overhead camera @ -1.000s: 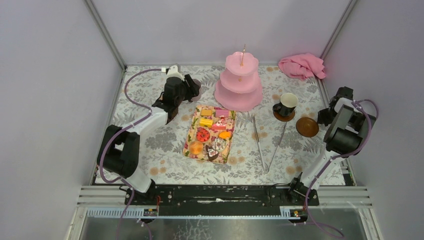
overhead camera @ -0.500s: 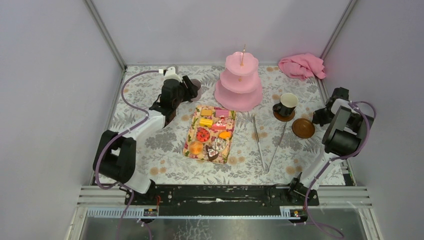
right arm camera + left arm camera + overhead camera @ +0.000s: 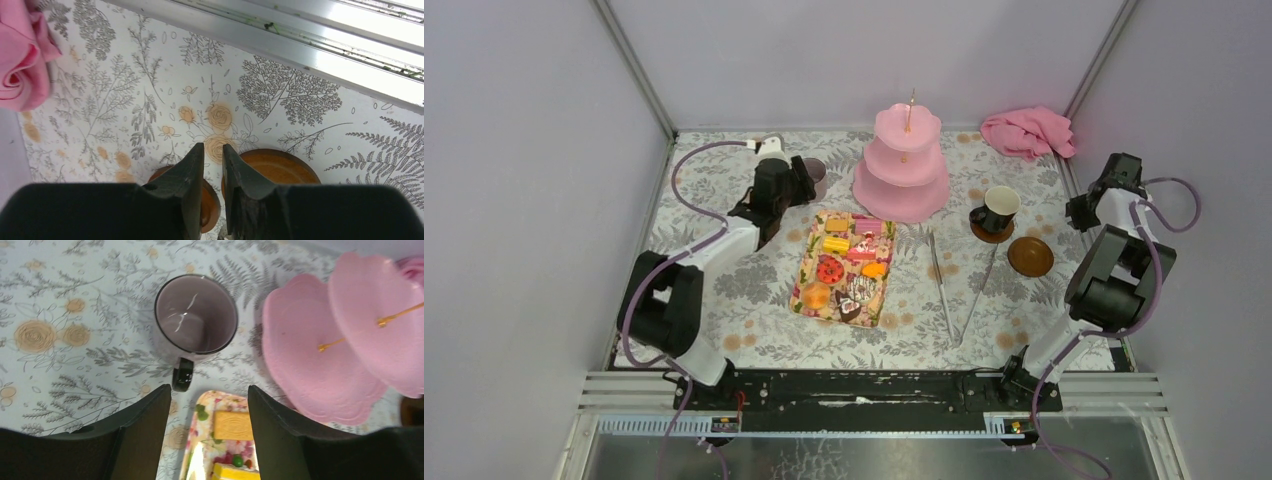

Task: Serve the afternoon tea
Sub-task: Move the coaster to the center of the board.

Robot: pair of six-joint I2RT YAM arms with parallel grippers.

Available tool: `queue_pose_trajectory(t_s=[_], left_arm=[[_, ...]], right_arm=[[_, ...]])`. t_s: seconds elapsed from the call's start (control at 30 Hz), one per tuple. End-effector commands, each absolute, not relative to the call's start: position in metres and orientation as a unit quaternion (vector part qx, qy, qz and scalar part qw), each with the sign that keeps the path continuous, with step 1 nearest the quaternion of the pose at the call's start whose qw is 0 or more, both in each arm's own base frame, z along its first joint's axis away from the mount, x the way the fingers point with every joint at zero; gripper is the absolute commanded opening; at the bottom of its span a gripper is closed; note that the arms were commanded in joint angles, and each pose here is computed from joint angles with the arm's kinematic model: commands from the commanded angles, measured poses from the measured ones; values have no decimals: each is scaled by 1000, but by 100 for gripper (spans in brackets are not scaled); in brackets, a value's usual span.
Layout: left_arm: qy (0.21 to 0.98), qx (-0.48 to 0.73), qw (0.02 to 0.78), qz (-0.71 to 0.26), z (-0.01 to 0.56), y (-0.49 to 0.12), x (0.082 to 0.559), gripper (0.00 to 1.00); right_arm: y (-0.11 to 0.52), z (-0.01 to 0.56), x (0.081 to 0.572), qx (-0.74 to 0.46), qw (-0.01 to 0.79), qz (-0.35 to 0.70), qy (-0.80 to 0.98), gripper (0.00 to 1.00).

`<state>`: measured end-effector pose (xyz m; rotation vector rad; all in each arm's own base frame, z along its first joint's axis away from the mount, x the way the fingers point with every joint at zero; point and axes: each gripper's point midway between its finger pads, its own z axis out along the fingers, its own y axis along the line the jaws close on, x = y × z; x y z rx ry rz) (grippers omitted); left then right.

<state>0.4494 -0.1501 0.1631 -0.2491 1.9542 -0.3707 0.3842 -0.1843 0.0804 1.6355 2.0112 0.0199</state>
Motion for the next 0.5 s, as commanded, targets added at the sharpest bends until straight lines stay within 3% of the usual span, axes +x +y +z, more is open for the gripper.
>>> queue_pose_trajectory(t_s=[0.0, 0.47], left_arm=[[839, -98, 527, -91, 147, -140, 461, 65], [876, -64, 477, -33, 115, -146, 498, 58]], right_arm=[[-196, 122, 399, 595, 326, -1, 735, 27], [-183, 149, 421, 582, 376, 23, 720, 28]])
